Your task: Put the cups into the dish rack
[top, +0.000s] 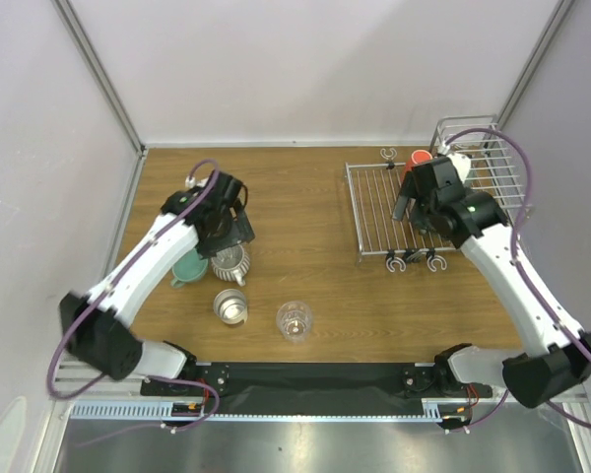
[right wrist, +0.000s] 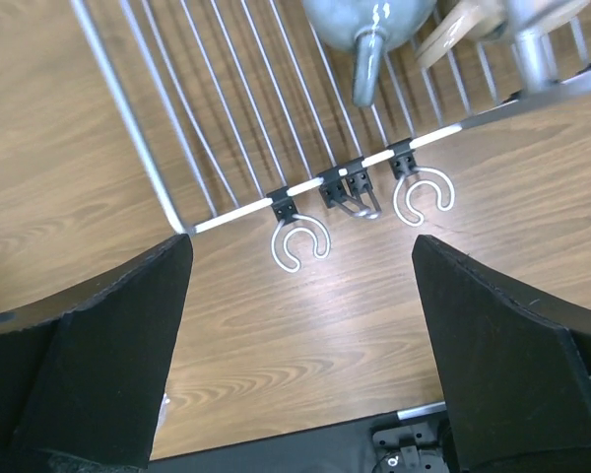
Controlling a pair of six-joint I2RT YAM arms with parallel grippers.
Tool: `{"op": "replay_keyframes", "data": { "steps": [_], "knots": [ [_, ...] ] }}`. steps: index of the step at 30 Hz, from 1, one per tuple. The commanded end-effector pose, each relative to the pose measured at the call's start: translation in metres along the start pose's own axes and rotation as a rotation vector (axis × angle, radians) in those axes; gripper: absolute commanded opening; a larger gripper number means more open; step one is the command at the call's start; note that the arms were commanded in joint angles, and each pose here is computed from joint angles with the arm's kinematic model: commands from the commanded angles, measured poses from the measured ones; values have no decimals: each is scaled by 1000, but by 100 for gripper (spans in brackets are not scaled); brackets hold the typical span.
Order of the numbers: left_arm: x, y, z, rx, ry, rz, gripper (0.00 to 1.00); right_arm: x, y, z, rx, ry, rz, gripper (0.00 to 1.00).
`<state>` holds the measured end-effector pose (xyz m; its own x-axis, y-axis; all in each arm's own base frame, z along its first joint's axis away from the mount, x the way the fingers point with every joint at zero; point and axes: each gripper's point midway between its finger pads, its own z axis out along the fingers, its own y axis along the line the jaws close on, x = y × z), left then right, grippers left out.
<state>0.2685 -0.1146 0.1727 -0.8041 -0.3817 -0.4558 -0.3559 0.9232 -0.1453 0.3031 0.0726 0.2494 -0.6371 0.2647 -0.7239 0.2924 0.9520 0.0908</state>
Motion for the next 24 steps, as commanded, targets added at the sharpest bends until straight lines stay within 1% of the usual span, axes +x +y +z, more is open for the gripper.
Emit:
{"op": "replay_keyframes", "data": {
  "steps": [1,4,6,13,19,22,24],
  "knots": [
    [-14,5,17,-133,-20,49,85,-18,-11,-38,-29,-54,4,99],
    [-19,-8,33,-135,-3,45,82,-20,-18,-54,-43,-71,17,98],
    [-21,-21,47,-125,13,44,78,-17,-22,-61,-50,-73,22,97],
    [-23,-29,82,-208,63,74,67,-13,-35,-81,-64,-86,40,97],
    [-13,-17,92,-261,88,67,66,-19,-42,-95,-64,-111,49,97],
    [-11,-18,93,-240,75,53,66,-20,-42,-97,-68,-114,51,97],
    [-7,-17,98,-244,89,63,66,-19,-40,-97,-77,-109,52,97]
  ]
}}
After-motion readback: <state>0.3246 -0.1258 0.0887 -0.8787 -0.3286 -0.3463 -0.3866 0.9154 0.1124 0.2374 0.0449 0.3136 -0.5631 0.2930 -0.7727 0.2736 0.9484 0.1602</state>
